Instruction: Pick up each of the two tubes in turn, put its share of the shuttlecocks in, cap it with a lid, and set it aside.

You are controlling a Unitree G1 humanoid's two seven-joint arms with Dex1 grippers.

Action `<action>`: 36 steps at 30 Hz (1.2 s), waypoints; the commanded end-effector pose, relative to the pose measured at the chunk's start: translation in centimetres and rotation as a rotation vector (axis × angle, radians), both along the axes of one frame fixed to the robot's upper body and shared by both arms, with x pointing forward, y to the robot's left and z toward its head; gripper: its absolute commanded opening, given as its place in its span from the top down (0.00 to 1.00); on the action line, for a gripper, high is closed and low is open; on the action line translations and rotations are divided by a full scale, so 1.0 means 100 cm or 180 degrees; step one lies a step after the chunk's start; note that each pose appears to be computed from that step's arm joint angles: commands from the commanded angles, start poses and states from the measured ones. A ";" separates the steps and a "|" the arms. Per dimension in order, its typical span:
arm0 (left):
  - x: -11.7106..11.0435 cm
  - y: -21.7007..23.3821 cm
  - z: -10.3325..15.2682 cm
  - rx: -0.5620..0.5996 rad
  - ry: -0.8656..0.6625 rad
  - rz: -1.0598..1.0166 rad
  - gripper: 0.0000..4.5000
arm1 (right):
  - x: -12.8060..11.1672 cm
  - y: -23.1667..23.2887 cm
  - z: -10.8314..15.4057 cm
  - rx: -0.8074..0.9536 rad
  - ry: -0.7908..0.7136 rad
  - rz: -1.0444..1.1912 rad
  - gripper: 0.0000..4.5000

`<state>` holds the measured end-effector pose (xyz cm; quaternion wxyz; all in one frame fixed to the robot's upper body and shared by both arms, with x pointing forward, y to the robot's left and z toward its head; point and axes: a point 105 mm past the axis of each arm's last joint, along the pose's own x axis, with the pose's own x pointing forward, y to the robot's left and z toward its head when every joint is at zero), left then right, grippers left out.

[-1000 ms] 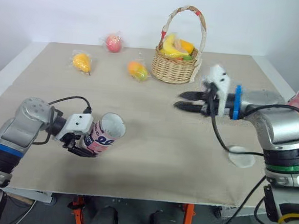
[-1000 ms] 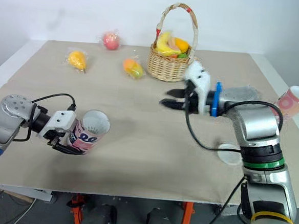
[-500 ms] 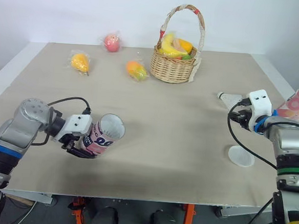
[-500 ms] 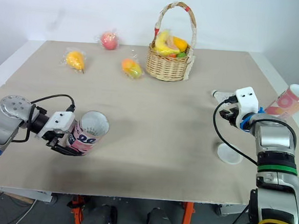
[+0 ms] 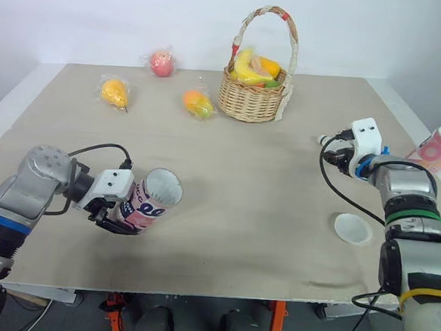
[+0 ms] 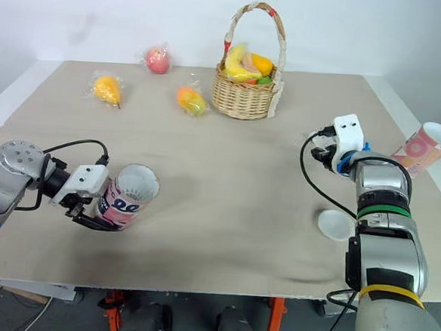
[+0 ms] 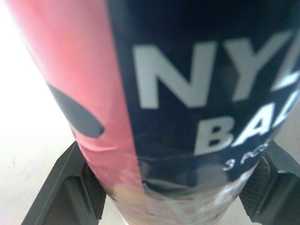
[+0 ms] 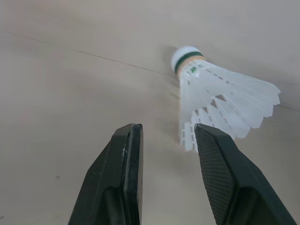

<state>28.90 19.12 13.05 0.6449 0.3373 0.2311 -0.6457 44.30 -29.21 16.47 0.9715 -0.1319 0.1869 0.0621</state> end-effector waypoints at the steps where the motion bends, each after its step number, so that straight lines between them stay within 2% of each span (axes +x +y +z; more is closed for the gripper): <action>1: -0.006 -0.002 -0.015 0.0077 0.0186 -0.0027 0.29 | 0.010 0.001 0.022 -0.0072 -0.0243 -0.0126 0.56; 5: -0.006 -0.003 -0.013 0.0070 0.0178 -0.0026 0.29 | 0.016 0.008 0.024 -0.0142 -0.0308 -0.0175 0.56; 9: -0.006 -0.003 -0.012 0.0058 0.0163 -0.0001 0.29 | 0.021 0.020 0.025 -0.0100 -0.0384 -0.0135 0.77; 11: -0.006 -0.003 -0.011 0.0048 0.0160 0.0017 0.29 | 0.021 0.023 0.025 -0.0118 -0.0397 -0.0074 0.95; 12: -0.007 -0.002 -0.011 0.0043 0.0158 0.0025 0.29 | 0.021 0.024 0.025 -0.0114 -0.0407 -0.0056 0.98; 16: -0.008 -0.002 -0.010 0.0040 0.0159 0.0043 0.29 | 0.022 0.027 0.036 -0.0153 -0.0523 0.0072 0.98; 21: -0.009 -0.003 -0.011 0.0026 0.0168 0.0055 0.29 | 0.019 0.070 0.072 -0.0161 -0.0857 0.1015 0.98; 23: -0.010 -0.003 -0.011 0.0019 0.0170 0.0050 0.29 | 0.005 0.098 0.082 -0.0207 -0.0970 0.1650 0.98; 24: -0.010 -0.004 -0.012 0.0017 0.0172 0.0044 0.29 | -0.011 0.116 0.087 -0.0239 -0.1028 0.2086 0.98; 26: -0.010 -0.005 -0.012 0.0011 0.0174 0.0035 0.29 | -0.059 0.151 0.092 -0.0246 -0.1073 0.3062 0.98; 28: -0.010 -0.006 -0.012 0.0007 0.0177 0.0027 0.29 | -0.119 0.178 0.097 -0.0230 -0.1126 0.4024 0.98; 30: -0.010 -0.006 -0.012 0.0001 0.0181 0.0021 0.29 | -0.159 0.198 0.106 -0.0145 -0.1154 0.4590 0.98; 33: -0.008 -0.008 -0.013 -0.0009 0.0181 0.0016 0.29 | -0.178 0.217 0.103 -0.0276 -0.0988 0.4899 0.98; 36: -0.007 -0.010 -0.013 -0.0022 0.0178 0.0010 0.29 | -0.178 0.235 0.095 -0.0424 -0.0807 0.5005 0.98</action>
